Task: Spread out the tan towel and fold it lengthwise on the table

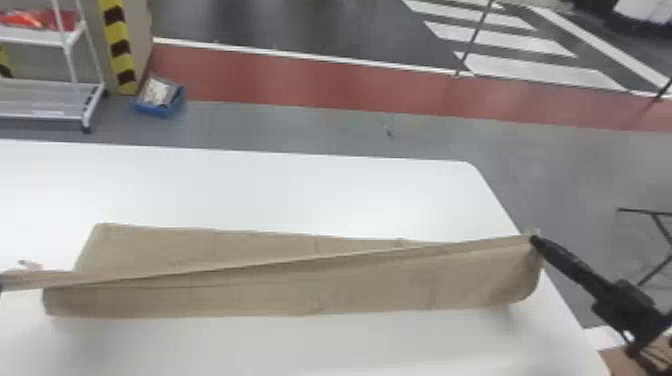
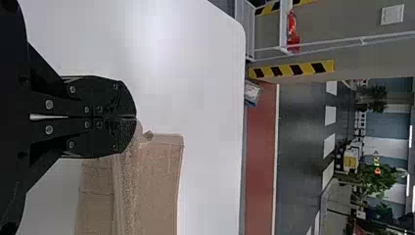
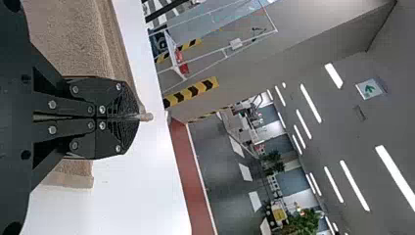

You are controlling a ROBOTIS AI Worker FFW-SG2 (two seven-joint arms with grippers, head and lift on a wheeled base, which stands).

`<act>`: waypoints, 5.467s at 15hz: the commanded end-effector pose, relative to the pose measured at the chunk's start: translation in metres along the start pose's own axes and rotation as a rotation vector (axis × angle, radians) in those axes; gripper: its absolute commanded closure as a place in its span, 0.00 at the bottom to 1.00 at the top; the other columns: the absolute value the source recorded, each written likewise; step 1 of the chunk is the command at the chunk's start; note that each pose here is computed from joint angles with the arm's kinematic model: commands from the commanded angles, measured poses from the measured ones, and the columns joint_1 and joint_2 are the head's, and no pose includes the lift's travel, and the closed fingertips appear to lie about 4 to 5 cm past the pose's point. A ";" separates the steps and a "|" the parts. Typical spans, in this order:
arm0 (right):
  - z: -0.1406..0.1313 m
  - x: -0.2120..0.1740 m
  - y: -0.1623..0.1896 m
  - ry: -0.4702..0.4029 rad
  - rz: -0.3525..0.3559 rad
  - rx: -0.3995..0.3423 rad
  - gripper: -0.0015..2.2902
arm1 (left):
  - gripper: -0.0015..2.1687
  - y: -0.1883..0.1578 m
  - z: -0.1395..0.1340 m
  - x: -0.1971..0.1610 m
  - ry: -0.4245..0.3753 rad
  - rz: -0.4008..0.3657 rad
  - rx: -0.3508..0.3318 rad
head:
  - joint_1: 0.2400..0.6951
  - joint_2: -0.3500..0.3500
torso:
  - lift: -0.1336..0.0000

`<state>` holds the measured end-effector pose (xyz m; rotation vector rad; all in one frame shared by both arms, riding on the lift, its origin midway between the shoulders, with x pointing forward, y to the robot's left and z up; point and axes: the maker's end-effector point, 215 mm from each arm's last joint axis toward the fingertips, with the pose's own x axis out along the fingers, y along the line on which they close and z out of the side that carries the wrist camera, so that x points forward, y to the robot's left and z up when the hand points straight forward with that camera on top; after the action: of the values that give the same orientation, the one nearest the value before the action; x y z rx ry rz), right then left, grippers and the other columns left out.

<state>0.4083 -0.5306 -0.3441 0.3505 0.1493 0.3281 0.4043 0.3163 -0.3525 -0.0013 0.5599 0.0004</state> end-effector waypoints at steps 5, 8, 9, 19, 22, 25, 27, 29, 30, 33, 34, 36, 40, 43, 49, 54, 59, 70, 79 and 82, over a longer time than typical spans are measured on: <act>-0.003 -0.006 -0.020 -0.045 -0.054 -0.032 0.58 | 0.71 -0.017 0.035 0.042 -0.027 0.001 0.056 | 1.00 0.07 | 0.07; -0.003 -0.012 -0.030 -0.056 -0.091 -0.039 0.58 | 0.71 -0.041 0.031 0.071 0.028 -0.015 0.114 | 1.00 0.05 | 0.07; -0.004 -0.012 -0.031 -0.060 -0.096 -0.038 0.58 | 0.71 -0.053 0.033 0.082 0.032 -0.024 0.138 | 1.00 0.03 | 0.07; 0.003 -0.016 -0.067 -0.106 -0.245 -0.086 0.58 | 0.71 -0.078 0.041 0.125 0.063 -0.021 0.213 | 1.00 0.00 | 0.07; 0.008 0.000 -0.079 -0.099 -0.283 -0.102 0.58 | 0.71 -0.081 0.049 0.134 0.061 -0.018 0.226 | 1.00 0.00 | 0.07; -0.004 0.026 -0.087 -0.054 -0.305 -0.104 0.48 | 0.56 -0.080 0.042 0.147 0.087 -0.005 0.249 | 1.00 0.00 | 0.07; -0.016 0.034 -0.096 -0.029 -0.357 -0.104 0.20 | 0.13 -0.084 0.043 0.157 0.081 -0.011 0.247 | 1.00 0.00 | 0.07; -0.019 0.042 -0.100 -0.015 -0.382 -0.125 0.13 | 0.09 -0.091 0.059 0.165 0.021 -0.019 0.239 | 1.00 0.00 | 0.07; -0.020 0.045 -0.098 -0.016 -0.378 -0.130 0.10 | 0.05 -0.102 0.079 0.167 -0.058 -0.036 0.219 | 1.00 0.00 | 0.07; -0.010 0.047 -0.090 -0.033 -0.364 -0.152 0.09 | 0.05 -0.108 0.096 0.164 -0.138 -0.049 0.190 | 1.00 0.00 | 0.07; -0.007 0.048 -0.088 -0.034 -0.356 -0.153 0.09 | 0.06 -0.107 0.098 0.162 -0.144 -0.049 0.185 | 1.00 0.00 | 0.07; -0.006 0.057 -0.091 0.007 -0.344 -0.127 0.09 | 0.06 -0.103 0.097 0.162 -0.144 -0.046 0.186 | 1.00 0.00 | 0.07; 0.000 0.108 -0.068 0.073 -0.256 -0.109 0.10 | 0.06 -0.103 0.097 0.154 -0.155 -0.037 0.183 | 1.00 0.00 | 0.07; 0.000 0.157 -0.047 0.136 -0.210 -0.140 0.13 | 0.06 -0.106 0.092 0.144 -0.152 -0.077 0.149 | 1.00 0.03 | 0.07; -0.039 0.186 -0.031 0.273 -0.180 -0.161 0.18 | 0.11 -0.105 0.073 0.142 -0.122 -0.128 0.159 | 1.00 0.13 | 0.07; -0.063 0.165 -0.049 0.342 -0.222 -0.160 0.18 | 0.11 -0.113 0.077 0.140 -0.135 -0.152 0.163 | 1.00 0.12 | 0.07; -0.073 0.173 -0.044 0.354 -0.207 -0.158 0.22 | 0.11 -0.136 0.075 0.142 -0.165 -0.201 0.158 | 1.00 0.09 | 0.07; -0.079 0.172 -0.048 0.430 -0.221 -0.149 0.41 | 0.11 -0.136 0.076 0.139 -0.174 -0.202 0.173 | 1.00 0.09 | 0.07; -0.084 0.169 -0.044 0.428 -0.202 -0.076 0.57 | 0.11 -0.138 0.074 0.133 -0.181 -0.202 0.180 | 1.00 0.08 | 0.07; -0.088 0.170 -0.040 0.427 -0.199 -0.064 0.04 | 0.11 -0.138 0.071 0.132 -0.176 -0.201 0.181 | 1.00 0.08 | 0.07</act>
<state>0.5613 -0.4835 -0.4546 0.1942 0.5910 0.2034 0.5551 0.1788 -0.3618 0.1179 0.3785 -0.2429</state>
